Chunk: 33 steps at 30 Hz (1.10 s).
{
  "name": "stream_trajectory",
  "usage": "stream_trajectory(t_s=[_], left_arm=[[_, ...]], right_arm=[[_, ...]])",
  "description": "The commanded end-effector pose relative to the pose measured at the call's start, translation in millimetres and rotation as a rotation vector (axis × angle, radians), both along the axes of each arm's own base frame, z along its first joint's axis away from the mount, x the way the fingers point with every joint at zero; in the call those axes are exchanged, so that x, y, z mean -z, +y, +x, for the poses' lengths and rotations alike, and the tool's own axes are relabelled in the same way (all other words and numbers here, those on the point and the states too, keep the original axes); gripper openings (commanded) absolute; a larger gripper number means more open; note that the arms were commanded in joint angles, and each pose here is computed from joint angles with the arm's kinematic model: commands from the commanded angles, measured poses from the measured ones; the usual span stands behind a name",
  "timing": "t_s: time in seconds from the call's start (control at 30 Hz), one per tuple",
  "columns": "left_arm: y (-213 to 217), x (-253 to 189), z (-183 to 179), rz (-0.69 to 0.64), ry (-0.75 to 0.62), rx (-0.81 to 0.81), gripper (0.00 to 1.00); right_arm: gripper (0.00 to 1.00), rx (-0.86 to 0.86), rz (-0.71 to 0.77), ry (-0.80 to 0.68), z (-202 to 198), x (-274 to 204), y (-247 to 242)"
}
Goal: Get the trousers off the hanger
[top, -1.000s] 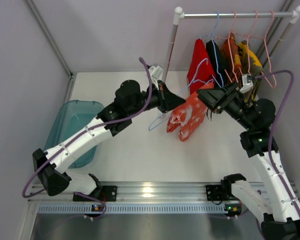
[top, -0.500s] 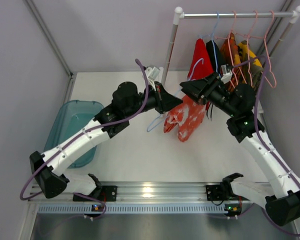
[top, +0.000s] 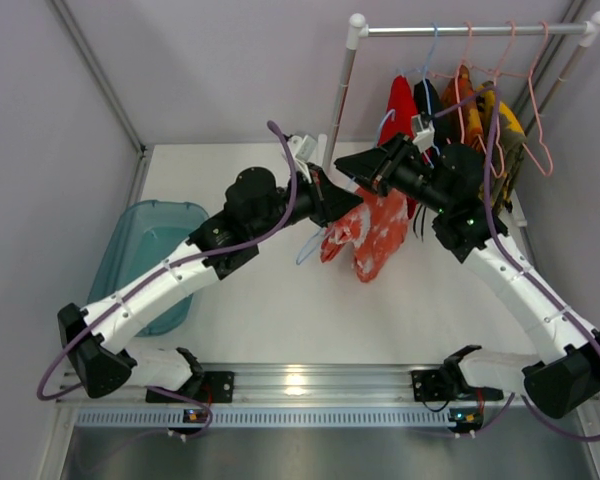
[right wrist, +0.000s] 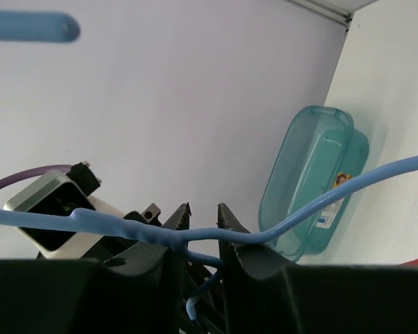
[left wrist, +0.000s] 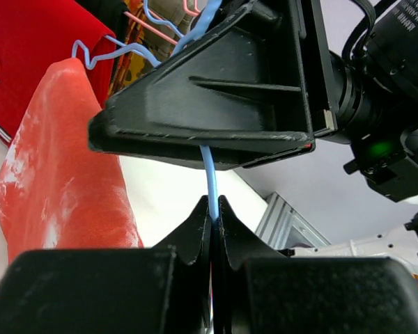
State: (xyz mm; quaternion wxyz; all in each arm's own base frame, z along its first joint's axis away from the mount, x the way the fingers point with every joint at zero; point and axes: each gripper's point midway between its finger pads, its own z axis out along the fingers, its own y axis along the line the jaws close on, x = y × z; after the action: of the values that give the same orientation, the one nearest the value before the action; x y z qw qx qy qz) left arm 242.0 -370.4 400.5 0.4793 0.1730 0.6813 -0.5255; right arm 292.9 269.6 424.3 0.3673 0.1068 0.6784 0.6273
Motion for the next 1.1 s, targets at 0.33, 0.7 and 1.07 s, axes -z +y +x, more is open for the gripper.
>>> stream_trajectory(t_s=[0.33, 0.7, 1.07], left_arm=[[4, -48, -31, -0.057, -0.219, 0.000, 0.51], [164, 11, 7, 0.316, -0.427, -0.436, 0.69], [135, 108, 3, 0.366, -0.509, -0.292, 0.96]], right_arm=[[0.00, -0.063, -0.045, -0.261, -19, -37, 2], [0.00, -0.193, -0.047, -0.444, -59, -65, -26], [0.00, -0.210, 0.073, -0.583, -87, -127, -31]])
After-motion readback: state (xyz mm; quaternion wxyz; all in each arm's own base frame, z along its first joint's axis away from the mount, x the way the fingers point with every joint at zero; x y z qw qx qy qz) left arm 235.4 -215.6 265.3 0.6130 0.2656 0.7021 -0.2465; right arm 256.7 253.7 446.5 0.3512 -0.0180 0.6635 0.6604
